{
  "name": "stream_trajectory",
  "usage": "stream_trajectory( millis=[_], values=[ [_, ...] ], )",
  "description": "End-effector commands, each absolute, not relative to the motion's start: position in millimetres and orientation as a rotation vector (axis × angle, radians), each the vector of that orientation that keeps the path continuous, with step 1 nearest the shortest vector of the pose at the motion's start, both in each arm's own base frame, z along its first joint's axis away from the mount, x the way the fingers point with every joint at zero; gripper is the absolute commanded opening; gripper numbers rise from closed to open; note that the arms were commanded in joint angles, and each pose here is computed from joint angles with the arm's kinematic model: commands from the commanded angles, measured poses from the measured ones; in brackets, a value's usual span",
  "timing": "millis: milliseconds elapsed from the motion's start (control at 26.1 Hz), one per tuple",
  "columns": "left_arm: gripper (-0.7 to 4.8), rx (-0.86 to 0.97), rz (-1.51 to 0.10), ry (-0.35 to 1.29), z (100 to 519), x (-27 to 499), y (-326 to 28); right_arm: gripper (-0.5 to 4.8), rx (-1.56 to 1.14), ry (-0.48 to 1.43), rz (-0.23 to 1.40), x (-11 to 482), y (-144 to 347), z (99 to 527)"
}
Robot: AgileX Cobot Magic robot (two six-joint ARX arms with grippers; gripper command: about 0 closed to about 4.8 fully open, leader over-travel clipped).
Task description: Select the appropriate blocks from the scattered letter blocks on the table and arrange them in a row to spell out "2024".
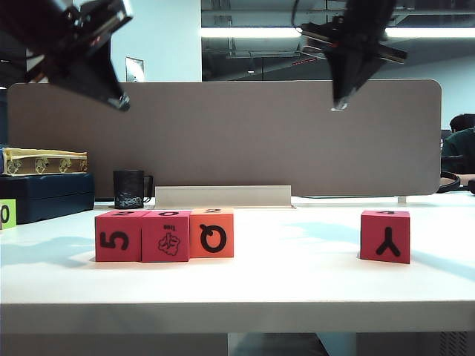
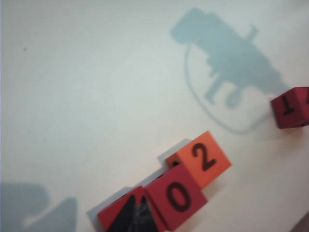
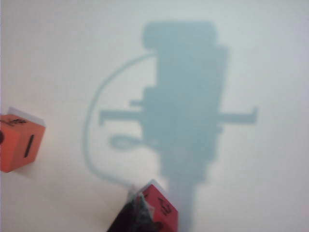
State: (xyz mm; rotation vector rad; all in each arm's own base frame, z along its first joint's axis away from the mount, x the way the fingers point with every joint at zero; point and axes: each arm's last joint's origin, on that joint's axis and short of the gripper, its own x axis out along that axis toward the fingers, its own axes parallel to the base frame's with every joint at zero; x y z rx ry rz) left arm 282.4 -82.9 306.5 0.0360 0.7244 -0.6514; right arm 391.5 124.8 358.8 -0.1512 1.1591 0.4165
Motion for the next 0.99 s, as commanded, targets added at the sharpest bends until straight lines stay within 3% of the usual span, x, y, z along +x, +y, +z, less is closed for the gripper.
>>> stream_trajectory(
  millis=[38, 574, 880, 994],
  values=[
    [-0.06, 0.063, -0.665, 0.68, 321.1, 276.6, -91.1, -0.01, -0.127, 1.152, 0.394, 392.3, 113.1, 362.9],
    [-0.06, 0.104, -0.645, 0.684, 330.0, 271.8, -101.7, -0.01, -0.055, 1.087, 0.355, 404.1, 80.9, 367.6],
    [-0.06, 0.104, -0.645, 0.707, 328.5, 270.4, -101.2, -0.01, 0.016, 0.749, 0.473, 430.1, 91.7, 385.9],
    [-0.06, 0.104, -0.644, 0.725, 327.2, 269.3, -100.8, -0.02, 0.021, 0.66, 0.442, 435.7, 94.8, 392.4]
  ],
)
